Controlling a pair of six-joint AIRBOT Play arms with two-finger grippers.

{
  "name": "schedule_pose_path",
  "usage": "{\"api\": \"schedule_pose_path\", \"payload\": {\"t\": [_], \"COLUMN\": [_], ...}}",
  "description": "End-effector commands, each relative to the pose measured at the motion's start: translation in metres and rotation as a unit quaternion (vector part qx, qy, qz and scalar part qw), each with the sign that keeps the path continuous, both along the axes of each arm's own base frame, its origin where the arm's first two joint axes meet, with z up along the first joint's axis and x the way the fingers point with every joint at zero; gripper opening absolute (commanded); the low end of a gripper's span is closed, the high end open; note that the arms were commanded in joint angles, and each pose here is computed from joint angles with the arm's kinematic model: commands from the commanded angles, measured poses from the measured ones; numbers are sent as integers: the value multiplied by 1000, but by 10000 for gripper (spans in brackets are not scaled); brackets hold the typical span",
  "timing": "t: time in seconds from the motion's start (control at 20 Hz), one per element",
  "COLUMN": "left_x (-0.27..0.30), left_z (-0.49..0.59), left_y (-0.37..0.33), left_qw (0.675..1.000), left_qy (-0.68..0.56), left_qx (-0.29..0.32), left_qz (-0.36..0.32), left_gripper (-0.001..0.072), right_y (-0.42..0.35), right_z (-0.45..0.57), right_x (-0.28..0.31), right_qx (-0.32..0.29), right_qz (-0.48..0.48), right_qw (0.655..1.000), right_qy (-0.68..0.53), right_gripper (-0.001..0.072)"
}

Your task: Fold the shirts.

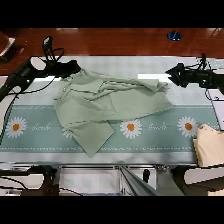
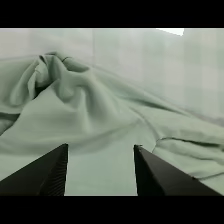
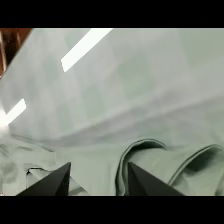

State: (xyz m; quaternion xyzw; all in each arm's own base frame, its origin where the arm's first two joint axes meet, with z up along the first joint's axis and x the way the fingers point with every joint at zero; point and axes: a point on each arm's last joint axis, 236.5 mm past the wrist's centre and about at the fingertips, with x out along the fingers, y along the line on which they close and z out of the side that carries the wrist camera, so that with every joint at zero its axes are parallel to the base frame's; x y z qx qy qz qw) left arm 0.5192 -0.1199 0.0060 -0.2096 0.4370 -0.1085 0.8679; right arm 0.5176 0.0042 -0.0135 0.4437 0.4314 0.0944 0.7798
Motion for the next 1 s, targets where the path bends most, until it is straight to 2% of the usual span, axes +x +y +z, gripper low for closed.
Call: {"api": "schedule_pose_path", "payload": {"t": [0.0, 0.1, 0.25, 0.4, 0.5, 0.65, 0.8, 0.95], "left_x": [-39, -77, -135, -213, -247, -269, -259, -253], "left_z": [-18, -21, -32, -58, -76, -95, -100, -112], "left_y": [46, 105, 144, 120, 104, 75, 53, 44], "left_qw": [992, 982, 972, 950, 939, 923, 918, 923], "left_qy": [103, 176, 234, 298, 316, 329, 294, 285], "left_qx": [51, 66, 18, -83, -123, -188, -250, -240], "left_qz": [-51, -32, 10, 41, 55, 70, 91, 100], "left_gripper": [504, 504, 504, 504, 504, 504, 503, 502], "right_y": [-22, -54, -89, -67, -54, -44, -36, -35], "right_z": [29, 33, 4, -26, -41, -52, -56, -54], "right_x": [0, -34, -105, -174, -203, -223, -231, -229], "right_qx": [15, -17, -84, -54, -65, -66, -57, -52], "right_qz": [25, 41, 44, 17, -5, -20, -12, -13], "right_qw": [999, 999, 990, 986, 985, 984, 983, 984], "right_qy": [-15, 12, 100, 155, 159, 163, 174, 171], "right_gripper": [415, 414, 414, 412, 412, 412, 412, 412]}}
